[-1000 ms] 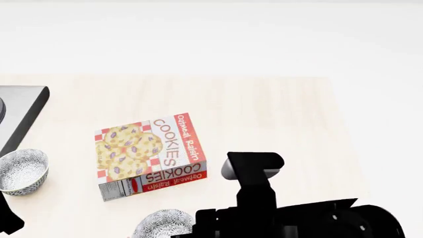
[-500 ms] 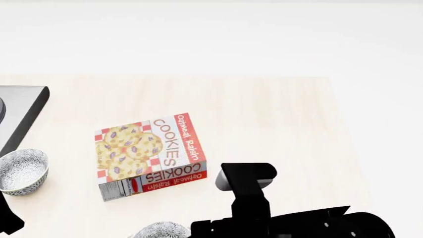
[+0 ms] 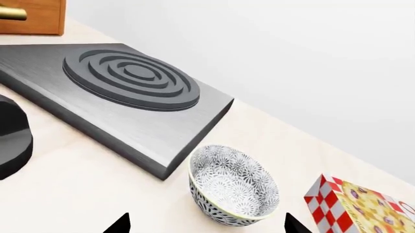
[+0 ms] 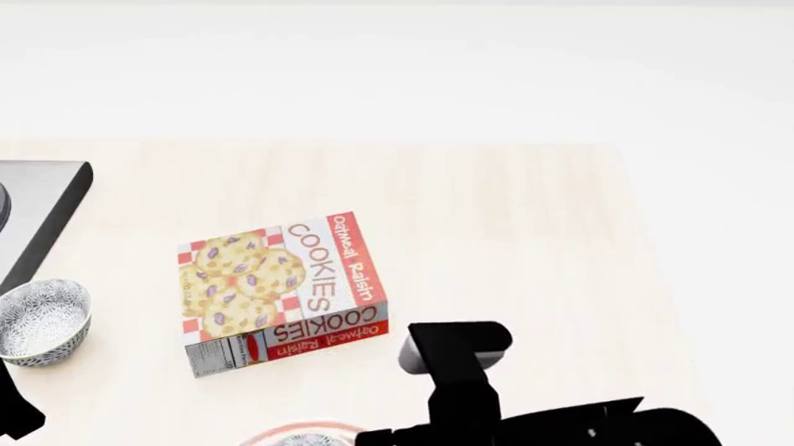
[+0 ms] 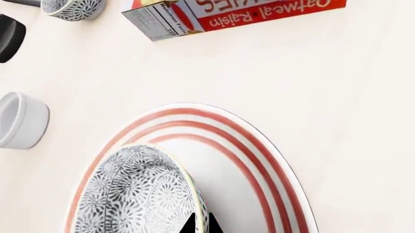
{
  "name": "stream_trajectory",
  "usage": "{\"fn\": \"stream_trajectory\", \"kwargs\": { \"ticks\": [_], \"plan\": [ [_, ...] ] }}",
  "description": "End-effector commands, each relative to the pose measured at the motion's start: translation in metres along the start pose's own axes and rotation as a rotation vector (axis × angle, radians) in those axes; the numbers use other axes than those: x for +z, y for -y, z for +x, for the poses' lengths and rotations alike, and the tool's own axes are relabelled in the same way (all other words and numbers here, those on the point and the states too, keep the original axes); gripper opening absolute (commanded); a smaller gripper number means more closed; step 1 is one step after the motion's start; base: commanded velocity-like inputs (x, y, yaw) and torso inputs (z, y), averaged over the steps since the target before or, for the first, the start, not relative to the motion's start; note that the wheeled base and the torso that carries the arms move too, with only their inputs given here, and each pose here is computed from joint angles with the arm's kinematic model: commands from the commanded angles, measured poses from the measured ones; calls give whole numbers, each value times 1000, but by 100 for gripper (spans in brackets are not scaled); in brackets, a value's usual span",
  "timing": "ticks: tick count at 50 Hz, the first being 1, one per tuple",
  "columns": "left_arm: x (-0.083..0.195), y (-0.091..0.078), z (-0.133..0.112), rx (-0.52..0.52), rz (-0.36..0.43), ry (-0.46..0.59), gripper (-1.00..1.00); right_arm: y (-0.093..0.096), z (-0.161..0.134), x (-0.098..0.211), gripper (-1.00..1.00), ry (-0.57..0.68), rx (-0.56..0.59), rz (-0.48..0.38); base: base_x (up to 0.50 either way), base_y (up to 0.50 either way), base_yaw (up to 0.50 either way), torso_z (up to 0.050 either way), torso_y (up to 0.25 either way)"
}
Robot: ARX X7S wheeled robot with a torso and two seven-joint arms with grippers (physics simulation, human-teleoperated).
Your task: Pick the akita bowl next to the plate and place it on the plate.
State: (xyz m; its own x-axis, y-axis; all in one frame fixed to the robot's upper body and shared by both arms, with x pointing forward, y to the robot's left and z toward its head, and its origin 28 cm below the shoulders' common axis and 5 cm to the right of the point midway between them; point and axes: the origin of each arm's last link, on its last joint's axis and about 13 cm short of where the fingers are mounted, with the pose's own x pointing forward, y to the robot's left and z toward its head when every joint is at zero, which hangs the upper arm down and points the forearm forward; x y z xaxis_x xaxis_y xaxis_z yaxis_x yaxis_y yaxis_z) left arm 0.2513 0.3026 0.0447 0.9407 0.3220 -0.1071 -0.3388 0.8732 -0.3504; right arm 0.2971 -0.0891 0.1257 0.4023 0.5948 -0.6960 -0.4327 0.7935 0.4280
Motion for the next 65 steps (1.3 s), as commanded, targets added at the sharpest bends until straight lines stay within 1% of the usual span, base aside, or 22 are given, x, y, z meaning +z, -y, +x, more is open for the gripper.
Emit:
{"fn": "stream_trajectory", "kwargs": {
  "ticks": [1,18,19,20,21,23,25,26,30,35,39,41,46,52,53,56,62,63,65],
  "plan": [
    [0,0,1,0,1,0,100,2,2,0,-100,7,1,6,0,0,0,0,0],
    [-1,0,0,0,1,0,100,6,7,-4,-100,-6,-25,-9,0,0,0,0,0],
    [-1,0,0,0,1,1,100,6,7,-4,100,-8,-22,-9,0,0,0,0,0],
    [-1,0,0,0,1,0,100,4,5,-4,100,-2,-15,-32,0,0,0,0,0],
    [-1,0,0,0,1,1,100,3,4,-3,100,0,-16,-33,0,0,0,0,0],
    [0,0,0,0,0,0,100,1,0,-2,100,13,-15,-61,0,0,0,0,0],
    [-1,0,0,-1,1,0,100,-1,-3,-1,100,10,-11,-62,0,0,0,0,0],
    [-1,-1,0,-1,0,0,100,-3,-7,0,100,13,-6,-83,0,0,0,0,0],
    [0,0,0,-1,0,0,100,-7,-17,6,100,34,-11,-98,0,0,0,0,0],
    [0,0,0,0,0,-1,100,-15,-31,13,100,59,-29,-145,0,0,0,0,0],
    [0,0,0,0,-1,-2,100,-24,-52,23,100,112,-46,-185,0,0,0,0,0],
    [-1,0,1,0,-1,-2,100,-26,-57,26,100,121,-59,-199,0,0,0,0,0],
    [-1,0,0,1,-1,-2,100,-40,-82,33,100,175,-92,-242,0,0,0,0,0],
    [0,0,-1,0,0,-1,100,-45,-96,25,100,207,-125,-260,0,0,0,0,0],
    [0,0,0,0,0,-1,100,-45,-101,22,100,256,-152,-263,0,0,0,0,0],
    [1,1,-1,1,1,-1,100,-44,-103,17,100,305,-191,-258,0,0,0,0,0],
    [-1,-1,0,1,1,-1,100,-46,-105,7,100,406,-267,-286,0,0,0,0,0],
    [-1,-1,0,1,0,-1,100,-46,-105,5,100,406,-269,-284,0,0,0,0,0],
    [0,0,0,1,1,0,100,-48,-107,3,100,449,-285,-283,0,0,0,0,0]
  ]
}}
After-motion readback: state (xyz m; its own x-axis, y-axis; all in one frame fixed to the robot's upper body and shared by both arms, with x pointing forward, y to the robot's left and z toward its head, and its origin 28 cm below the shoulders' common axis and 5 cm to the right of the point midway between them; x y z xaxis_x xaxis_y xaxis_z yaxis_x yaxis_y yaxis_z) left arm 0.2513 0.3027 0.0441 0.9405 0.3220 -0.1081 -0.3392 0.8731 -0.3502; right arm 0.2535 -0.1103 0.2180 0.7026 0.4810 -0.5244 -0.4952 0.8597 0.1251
